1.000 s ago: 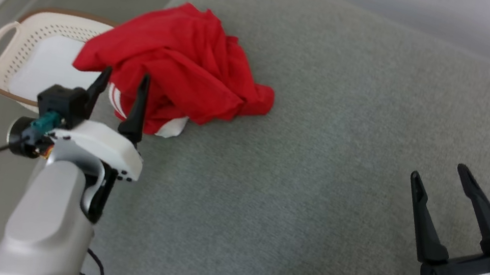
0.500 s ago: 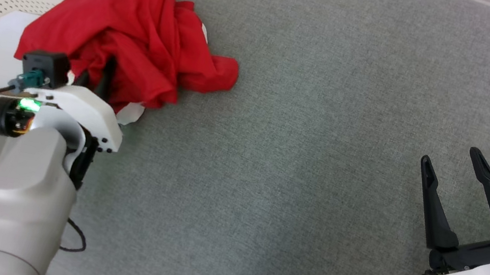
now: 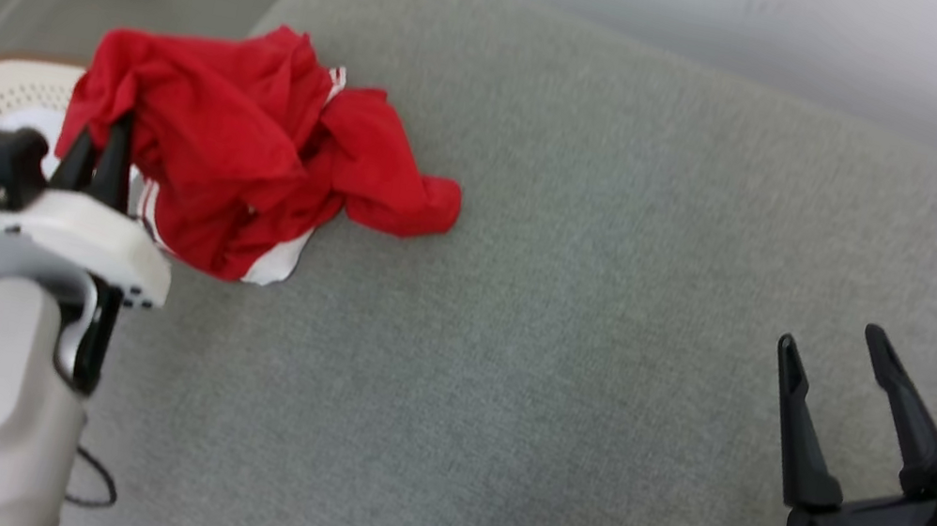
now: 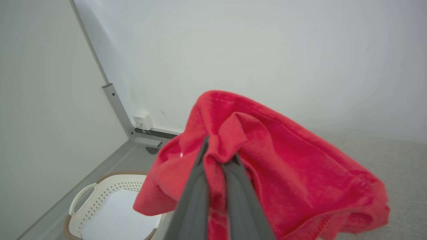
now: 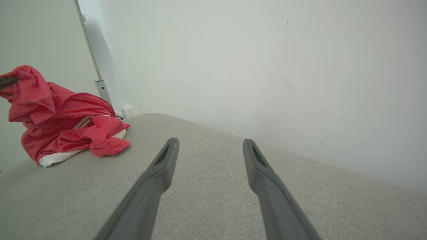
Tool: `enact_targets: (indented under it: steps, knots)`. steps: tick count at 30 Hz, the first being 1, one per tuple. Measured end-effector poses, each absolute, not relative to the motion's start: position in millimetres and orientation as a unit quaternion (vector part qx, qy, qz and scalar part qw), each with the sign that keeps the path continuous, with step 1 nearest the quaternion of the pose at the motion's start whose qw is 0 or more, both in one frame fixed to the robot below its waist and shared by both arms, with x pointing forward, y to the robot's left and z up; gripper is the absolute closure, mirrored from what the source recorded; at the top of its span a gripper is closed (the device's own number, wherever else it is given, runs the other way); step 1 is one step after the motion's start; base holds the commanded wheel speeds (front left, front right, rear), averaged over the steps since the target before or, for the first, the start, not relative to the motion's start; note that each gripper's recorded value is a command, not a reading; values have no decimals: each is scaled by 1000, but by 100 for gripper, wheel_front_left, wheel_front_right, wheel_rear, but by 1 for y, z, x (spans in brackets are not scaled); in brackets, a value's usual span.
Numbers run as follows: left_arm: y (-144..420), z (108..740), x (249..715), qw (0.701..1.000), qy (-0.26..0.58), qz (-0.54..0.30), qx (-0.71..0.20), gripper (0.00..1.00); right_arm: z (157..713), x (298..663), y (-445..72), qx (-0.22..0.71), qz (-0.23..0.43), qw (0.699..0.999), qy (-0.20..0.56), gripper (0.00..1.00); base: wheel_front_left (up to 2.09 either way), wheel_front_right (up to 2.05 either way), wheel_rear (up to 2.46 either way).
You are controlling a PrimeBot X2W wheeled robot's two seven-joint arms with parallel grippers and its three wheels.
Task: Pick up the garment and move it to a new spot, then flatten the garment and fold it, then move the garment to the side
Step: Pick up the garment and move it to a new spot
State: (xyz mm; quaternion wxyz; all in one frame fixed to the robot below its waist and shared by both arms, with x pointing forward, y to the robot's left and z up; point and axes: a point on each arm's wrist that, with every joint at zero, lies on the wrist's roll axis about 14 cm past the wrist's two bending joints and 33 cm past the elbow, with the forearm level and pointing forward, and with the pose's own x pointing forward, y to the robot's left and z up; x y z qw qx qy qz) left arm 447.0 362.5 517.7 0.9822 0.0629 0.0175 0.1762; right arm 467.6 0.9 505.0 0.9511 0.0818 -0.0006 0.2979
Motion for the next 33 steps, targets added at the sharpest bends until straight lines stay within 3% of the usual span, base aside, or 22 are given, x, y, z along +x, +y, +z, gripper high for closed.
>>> enact_targets:
  steps: [9,15,24,33]
  knots:
    - [341,551,397,983,-50,173,48,100,534,432,-8,81,284,955,-24,0,0,0,0]
    - [292,560,399,989,-75,122,22,100,541,420,-27,78,259,962,-30,0,0,0,0]
    - [137,562,433,992,-73,-98,-9,100,543,412,-80,74,184,979,-39,0,0,0,0]
    - [-23,566,442,943,-72,-322,-34,100,531,400,-148,72,84,993,-34,0,0,0,0]
